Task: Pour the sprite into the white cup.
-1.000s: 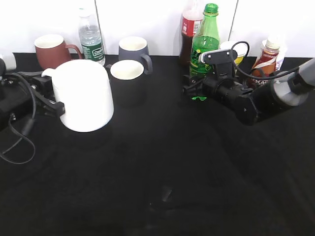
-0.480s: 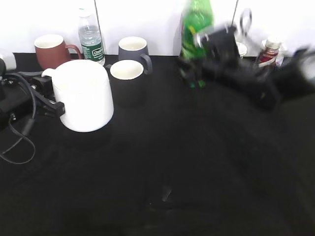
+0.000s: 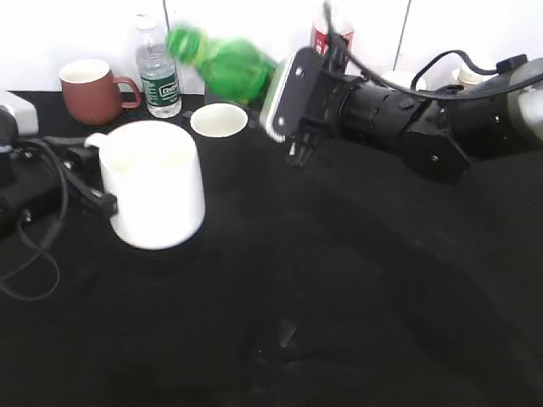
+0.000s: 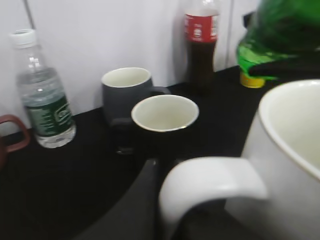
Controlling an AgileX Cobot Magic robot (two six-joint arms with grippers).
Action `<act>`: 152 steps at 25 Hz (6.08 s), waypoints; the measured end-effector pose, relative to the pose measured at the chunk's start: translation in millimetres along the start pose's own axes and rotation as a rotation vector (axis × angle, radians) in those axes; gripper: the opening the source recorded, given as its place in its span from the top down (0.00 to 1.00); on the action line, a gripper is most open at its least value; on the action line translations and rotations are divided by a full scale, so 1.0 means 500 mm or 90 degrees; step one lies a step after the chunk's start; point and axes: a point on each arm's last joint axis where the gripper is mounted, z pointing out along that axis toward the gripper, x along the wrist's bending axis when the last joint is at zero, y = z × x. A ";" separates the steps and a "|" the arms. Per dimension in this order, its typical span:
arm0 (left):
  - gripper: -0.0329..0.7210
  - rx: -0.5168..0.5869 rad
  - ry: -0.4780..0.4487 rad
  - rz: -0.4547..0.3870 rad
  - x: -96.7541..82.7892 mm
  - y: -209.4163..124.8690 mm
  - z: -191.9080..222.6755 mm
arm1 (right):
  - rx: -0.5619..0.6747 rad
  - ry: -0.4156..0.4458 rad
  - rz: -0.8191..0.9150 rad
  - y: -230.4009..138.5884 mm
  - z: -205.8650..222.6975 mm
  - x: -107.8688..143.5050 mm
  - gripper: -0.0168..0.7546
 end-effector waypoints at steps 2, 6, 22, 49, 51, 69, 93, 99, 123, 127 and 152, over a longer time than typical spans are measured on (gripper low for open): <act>0.89 0.000 -0.017 -0.001 -0.005 0.000 0.000 | -0.002 -0.011 -0.070 0.001 0.000 -0.003 0.42; 0.89 -0.005 -0.045 0.003 -0.013 0.001 0.000 | -0.023 -0.055 -0.179 0.009 -0.001 -0.015 0.42; 0.89 -0.029 -0.078 0.017 -0.022 0.008 -0.001 | -0.008 -0.180 -0.356 0.016 -0.007 -0.048 0.44; 0.89 -0.022 -0.061 0.009 -0.018 0.006 -0.001 | -0.011 -0.216 -0.377 0.021 -0.010 -0.056 0.45; 0.89 -0.021 -0.061 0.009 -0.018 0.006 -0.001 | -0.012 -0.217 -0.377 0.021 -0.010 -0.057 0.45; 0.89 -0.061 -0.036 -0.009 -0.011 0.016 -0.003 | -0.044 -0.208 -0.205 0.023 -0.010 -0.056 0.45; 0.89 -0.070 0.326 -0.071 0.300 -0.168 0.269 | -0.053 -0.142 0.534 -0.001 -0.005 -0.043 0.46; 0.77 -0.064 0.325 -0.091 0.300 -0.200 0.278 | -0.053 -0.142 0.534 -0.001 -0.005 -0.043 0.46; 0.46 0.042 0.165 -0.064 0.073 -0.032 0.043 | 0.107 -0.287 0.602 -0.270 0.039 0.105 0.29; 0.46 0.074 0.164 -0.068 0.072 -0.041 0.042 | 0.131 -0.272 0.611 -0.259 0.026 0.099 0.14; 0.24 0.418 0.149 -0.133 -0.059 0.301 -0.447 | 0.548 0.005 0.707 0.201 -0.588 -0.169 0.21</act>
